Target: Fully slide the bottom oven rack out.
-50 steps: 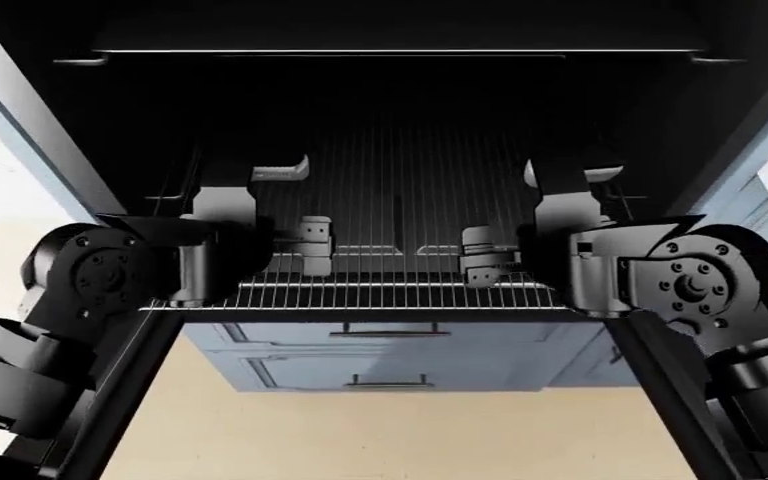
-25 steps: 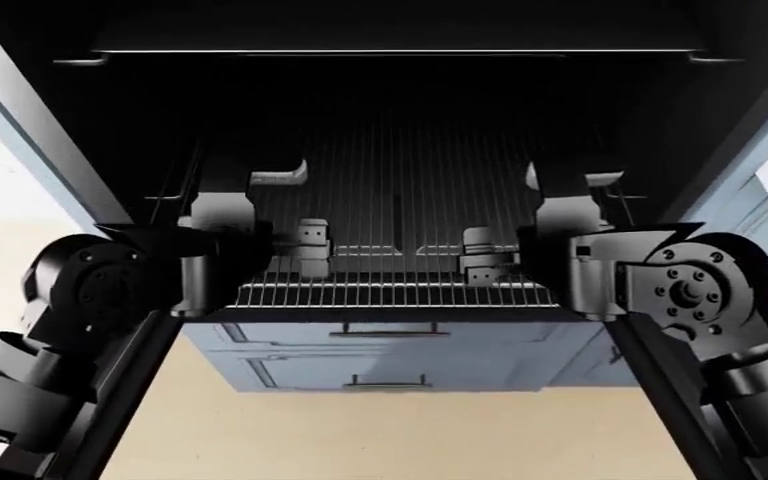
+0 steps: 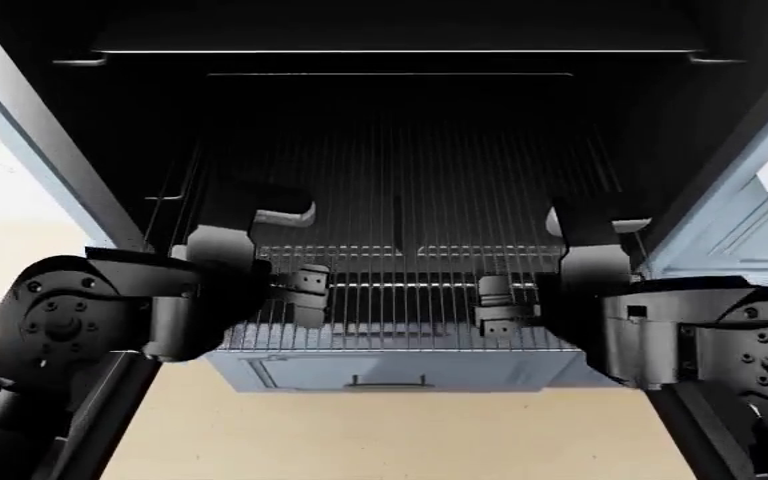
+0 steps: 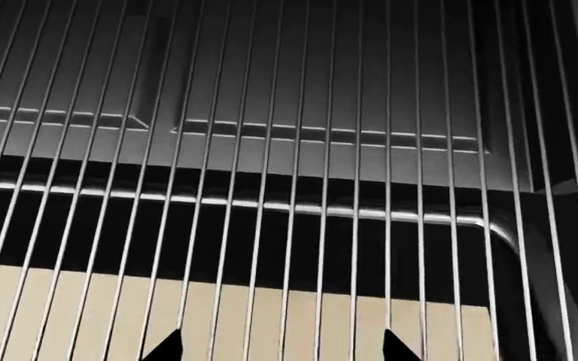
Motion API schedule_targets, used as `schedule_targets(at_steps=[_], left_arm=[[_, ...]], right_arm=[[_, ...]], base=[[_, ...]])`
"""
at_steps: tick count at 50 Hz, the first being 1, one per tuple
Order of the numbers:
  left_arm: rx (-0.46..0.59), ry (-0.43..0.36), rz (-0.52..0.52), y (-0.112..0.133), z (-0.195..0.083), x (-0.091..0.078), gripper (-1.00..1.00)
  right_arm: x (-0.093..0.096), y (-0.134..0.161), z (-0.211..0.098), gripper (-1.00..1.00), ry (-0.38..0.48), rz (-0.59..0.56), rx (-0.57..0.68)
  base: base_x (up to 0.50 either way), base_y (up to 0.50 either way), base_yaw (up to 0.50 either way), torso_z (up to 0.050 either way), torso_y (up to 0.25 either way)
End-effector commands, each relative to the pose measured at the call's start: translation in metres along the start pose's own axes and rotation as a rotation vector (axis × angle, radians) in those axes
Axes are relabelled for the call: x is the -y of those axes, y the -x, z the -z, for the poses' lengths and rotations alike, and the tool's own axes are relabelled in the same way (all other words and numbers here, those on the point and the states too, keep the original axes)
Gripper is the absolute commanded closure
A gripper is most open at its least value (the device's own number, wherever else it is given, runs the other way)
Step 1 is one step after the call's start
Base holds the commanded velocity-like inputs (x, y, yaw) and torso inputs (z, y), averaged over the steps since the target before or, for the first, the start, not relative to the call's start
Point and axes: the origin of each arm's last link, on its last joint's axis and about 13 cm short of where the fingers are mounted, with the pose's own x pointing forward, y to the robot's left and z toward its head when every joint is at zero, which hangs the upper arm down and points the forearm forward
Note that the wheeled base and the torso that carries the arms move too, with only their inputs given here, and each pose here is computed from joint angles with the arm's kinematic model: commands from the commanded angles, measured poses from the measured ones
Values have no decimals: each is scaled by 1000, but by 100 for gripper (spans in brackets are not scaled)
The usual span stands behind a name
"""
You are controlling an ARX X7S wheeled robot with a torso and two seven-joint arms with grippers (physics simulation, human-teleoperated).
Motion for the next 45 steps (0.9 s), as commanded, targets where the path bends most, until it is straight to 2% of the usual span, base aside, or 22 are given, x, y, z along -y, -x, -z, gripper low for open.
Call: schedule_targets(at_steps=[1, 16, 23, 29, 37, 45], left_arm=[[-489, 80, 20, -23, 84, -10, -100], [-621, 104, 2, -7, 139, -12, -100], [-667, 113, -6, 1, 157, -12, -100], [-686, 127, -11, 7, 163, -13, -100], [-669, 131, -42, 27, 155, -21, -100], [-683, 144, -39, 42, 160, -19, -100]], right_arm=[[17, -10, 88, -100, -68, 42, -430], [13, 20, 143, -100, -118, 2, -542], [12, 32, 156, -100, -138, -3, -568], [14, 39, 154, -100, -144, 1, -565], [13, 44, 161, -100, -152, -5, -584], [11, 57, 162, -100, -151, -9, -590]], base=[[0, 0, 0, 0, -13], [0, 0, 0, 0, -14], [0, 0, 0, 0, -15], [0, 0, 0, 0, -15], [0, 0, 0, 0, -14], [0, 0, 0, 0, -13]])
